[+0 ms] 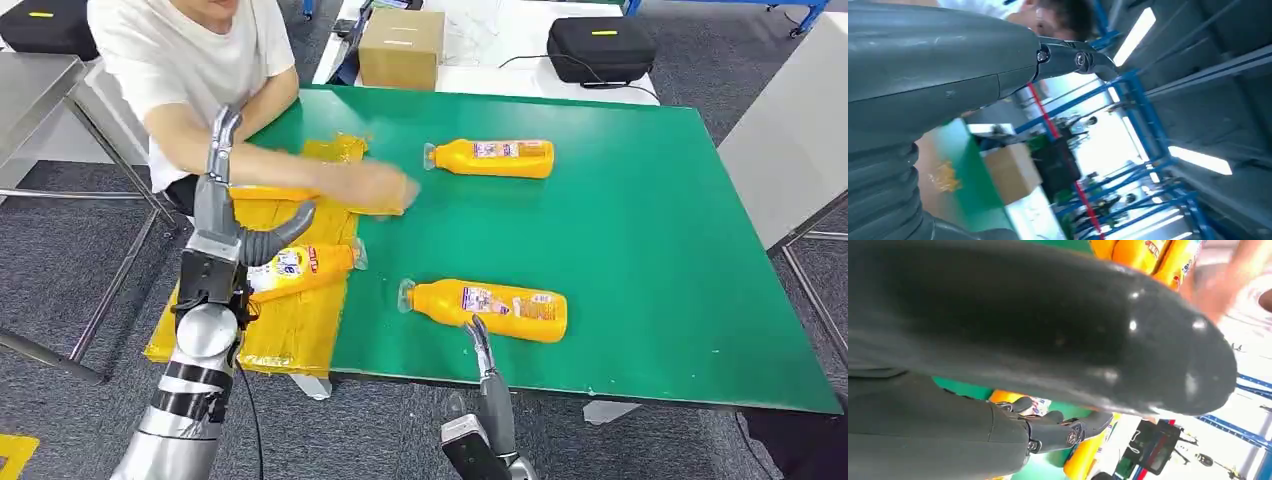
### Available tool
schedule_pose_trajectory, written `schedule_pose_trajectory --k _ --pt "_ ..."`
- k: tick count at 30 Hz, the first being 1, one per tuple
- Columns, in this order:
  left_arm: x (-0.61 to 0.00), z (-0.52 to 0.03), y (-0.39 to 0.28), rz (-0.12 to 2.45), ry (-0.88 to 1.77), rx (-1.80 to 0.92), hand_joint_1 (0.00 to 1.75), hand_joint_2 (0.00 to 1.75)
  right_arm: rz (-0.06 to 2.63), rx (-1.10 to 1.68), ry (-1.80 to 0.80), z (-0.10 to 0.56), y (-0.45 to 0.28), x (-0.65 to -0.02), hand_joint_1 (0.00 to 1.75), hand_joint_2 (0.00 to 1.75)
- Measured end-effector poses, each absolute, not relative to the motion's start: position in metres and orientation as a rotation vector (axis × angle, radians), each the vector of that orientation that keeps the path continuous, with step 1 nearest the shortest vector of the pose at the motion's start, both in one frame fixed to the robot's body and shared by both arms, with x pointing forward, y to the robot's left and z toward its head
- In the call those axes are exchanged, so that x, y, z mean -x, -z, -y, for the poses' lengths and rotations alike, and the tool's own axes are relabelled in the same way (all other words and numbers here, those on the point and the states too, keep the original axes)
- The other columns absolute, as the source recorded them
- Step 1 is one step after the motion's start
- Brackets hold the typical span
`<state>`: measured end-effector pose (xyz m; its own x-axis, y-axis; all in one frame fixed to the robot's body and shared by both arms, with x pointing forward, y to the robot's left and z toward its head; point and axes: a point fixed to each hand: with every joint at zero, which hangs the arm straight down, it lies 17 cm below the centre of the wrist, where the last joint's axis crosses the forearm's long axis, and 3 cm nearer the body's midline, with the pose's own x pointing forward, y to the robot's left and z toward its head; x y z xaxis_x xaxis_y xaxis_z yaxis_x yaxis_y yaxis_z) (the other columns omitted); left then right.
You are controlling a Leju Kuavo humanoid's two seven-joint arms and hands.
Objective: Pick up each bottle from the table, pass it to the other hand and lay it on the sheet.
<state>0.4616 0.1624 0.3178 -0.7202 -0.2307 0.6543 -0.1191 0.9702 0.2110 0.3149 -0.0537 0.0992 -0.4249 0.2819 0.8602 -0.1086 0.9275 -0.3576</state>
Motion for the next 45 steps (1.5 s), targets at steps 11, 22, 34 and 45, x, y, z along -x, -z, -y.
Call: schedule_pose_trajectory --k 11,22,34,45 --pt "-0.442 -0.17 -0.344 2.46 0.098 -0.173 0.0 1.75 1.992 0.203 -0.513 0.05 -0.101 -0.312 0.0 1.75" --pt "-0.399 -0.158 -0.338 2.476 0.124 -0.103 0.0 1.75 1.728 0.774 -1.153 0.117 -0.037 -0.34 0.0 1.75" --pt "-0.382 -0.114 -0.308 2.409 0.26 -0.023 0.0 1.75 1.502 1.117 -1.301 0.233 -0.052 -0.435 0.0 1.75" --pt "-0.384 -0.104 -0.299 2.384 0.287 -0.018 0.0 1.75 1.473 1.16 -1.341 0.222 -0.061 -0.466 0.0 1.75"
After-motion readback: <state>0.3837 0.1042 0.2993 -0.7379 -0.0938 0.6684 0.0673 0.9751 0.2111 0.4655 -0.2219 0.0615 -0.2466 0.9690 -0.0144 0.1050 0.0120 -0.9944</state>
